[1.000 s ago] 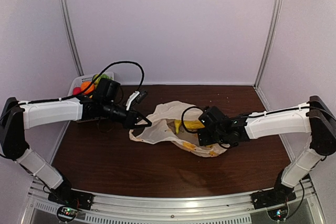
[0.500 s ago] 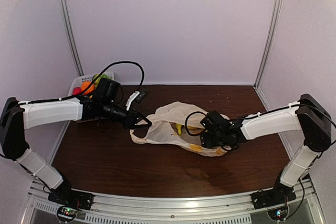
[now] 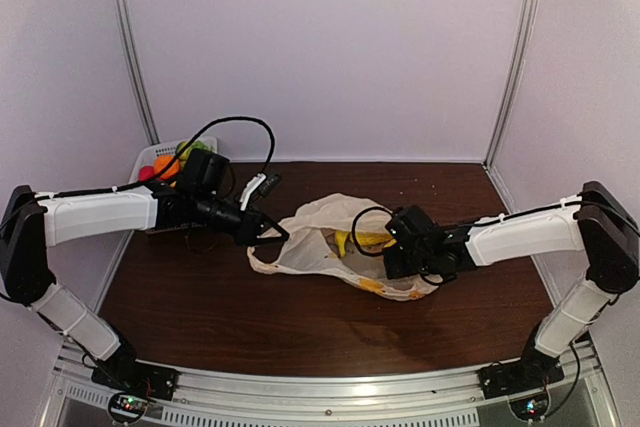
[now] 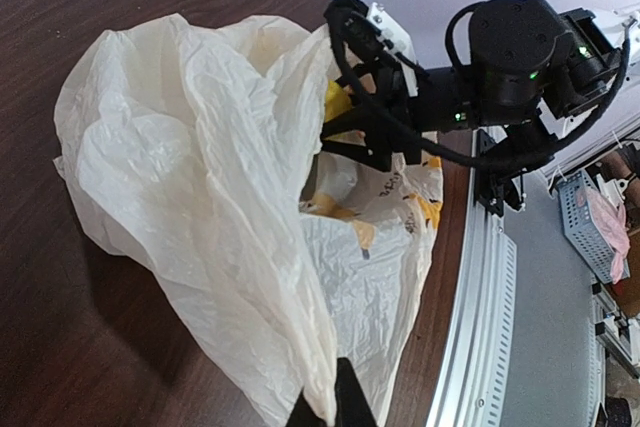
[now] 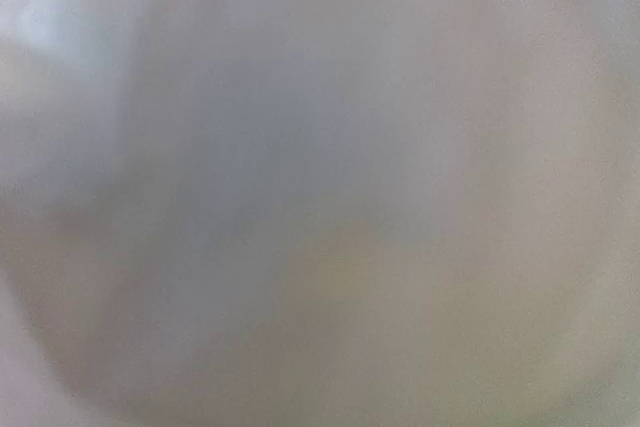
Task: Untie the knot of the plastic bag and take out the fruit
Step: Pick up the fake fruit from the takeout bag.
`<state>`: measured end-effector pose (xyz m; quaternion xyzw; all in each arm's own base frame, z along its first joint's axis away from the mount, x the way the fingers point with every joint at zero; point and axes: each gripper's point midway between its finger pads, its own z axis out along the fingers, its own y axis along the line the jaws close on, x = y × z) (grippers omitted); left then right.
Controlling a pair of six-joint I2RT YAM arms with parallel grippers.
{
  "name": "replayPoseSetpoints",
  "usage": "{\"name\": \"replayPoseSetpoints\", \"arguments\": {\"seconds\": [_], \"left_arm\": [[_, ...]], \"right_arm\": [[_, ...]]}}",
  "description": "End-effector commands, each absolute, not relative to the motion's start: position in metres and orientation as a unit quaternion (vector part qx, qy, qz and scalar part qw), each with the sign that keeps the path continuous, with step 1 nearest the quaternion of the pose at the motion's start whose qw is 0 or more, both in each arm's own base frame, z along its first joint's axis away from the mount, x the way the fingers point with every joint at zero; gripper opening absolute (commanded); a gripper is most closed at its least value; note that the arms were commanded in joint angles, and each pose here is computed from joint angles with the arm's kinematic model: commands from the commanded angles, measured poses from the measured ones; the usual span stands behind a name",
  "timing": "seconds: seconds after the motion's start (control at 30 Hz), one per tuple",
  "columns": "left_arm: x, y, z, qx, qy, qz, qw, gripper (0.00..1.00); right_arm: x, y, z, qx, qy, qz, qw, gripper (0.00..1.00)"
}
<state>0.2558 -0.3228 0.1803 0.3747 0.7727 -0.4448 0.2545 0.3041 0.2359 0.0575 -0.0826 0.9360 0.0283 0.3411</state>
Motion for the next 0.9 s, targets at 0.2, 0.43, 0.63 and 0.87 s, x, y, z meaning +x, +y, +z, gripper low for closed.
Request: {"name": "replayPoseSetpoints", "arguments": {"seconds": [0.2, 0.43, 0.63, 0.87], "left_arm": [[0.264, -0.325, 0.183, 0.375, 0.773, -0.432, 0.275, 0.00], [0.269, -0.322, 0.184, 0.372, 0.778, -0.415, 0.289, 0.00], [0.273, -0.314, 0.201, 0.377, 0.775, -0.371, 0.345, 0.29], [0.277, -0.291, 0.266, 0.375, 0.720, -0.325, 0.484, 0.87]], "right_arm": [[0.287, 0.275, 0.137, -0.134, 0.889, 0.203, 0.388, 0.60], [0.244, 0.319, 0.184, -0.213, 0.820, 0.382, 0.370, 0.60], [0.213, 0.330, 0.223, -0.245, 0.758, 0.481, 0.366, 0.59], [0.197, 0.332, 0.265, -0.259, 0.700, 0.541, 0.387, 0.60]]}}
